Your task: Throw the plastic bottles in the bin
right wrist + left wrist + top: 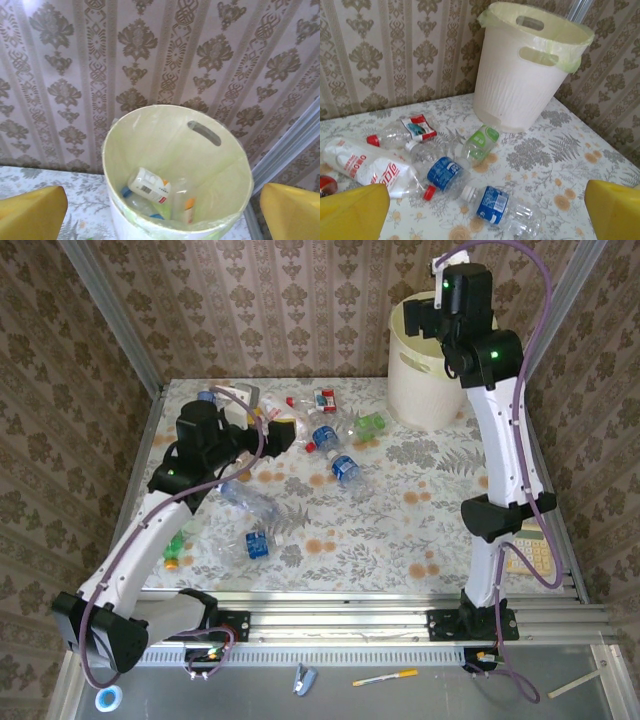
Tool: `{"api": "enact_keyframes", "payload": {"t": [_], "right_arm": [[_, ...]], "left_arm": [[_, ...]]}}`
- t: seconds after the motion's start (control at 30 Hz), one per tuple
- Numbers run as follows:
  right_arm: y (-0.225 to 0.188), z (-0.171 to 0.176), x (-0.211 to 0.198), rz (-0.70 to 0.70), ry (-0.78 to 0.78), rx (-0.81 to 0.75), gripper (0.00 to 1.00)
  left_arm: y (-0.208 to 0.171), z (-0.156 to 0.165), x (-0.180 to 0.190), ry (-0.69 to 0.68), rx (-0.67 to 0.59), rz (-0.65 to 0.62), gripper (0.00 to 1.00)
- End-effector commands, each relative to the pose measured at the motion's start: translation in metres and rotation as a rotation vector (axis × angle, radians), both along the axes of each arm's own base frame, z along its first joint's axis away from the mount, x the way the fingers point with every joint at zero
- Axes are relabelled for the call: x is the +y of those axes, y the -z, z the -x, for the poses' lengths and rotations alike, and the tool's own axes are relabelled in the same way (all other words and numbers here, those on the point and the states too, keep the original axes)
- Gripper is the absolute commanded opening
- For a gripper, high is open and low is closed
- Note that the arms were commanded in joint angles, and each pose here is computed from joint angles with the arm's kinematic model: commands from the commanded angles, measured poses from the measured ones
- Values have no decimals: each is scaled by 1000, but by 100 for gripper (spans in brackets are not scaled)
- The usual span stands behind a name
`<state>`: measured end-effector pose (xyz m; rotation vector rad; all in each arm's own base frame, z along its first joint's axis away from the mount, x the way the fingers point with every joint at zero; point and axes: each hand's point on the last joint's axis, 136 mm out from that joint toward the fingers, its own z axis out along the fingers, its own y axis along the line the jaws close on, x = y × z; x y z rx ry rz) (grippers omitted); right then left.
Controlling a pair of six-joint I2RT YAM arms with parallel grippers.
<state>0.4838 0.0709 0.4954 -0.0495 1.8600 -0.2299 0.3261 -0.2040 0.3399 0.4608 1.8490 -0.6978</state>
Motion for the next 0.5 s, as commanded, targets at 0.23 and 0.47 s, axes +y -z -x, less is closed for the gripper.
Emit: {"api": "enact_keyframes", "payload": {"t": [0.23,0.47], "right_arm": [[38,42,64,-115,-257,206,100],[107,69,121,-53,-410,435,100]], "left_arm": [[51,16,28,-119,318,-48,100],[106,55,51,-188,612,-159,100]]}}
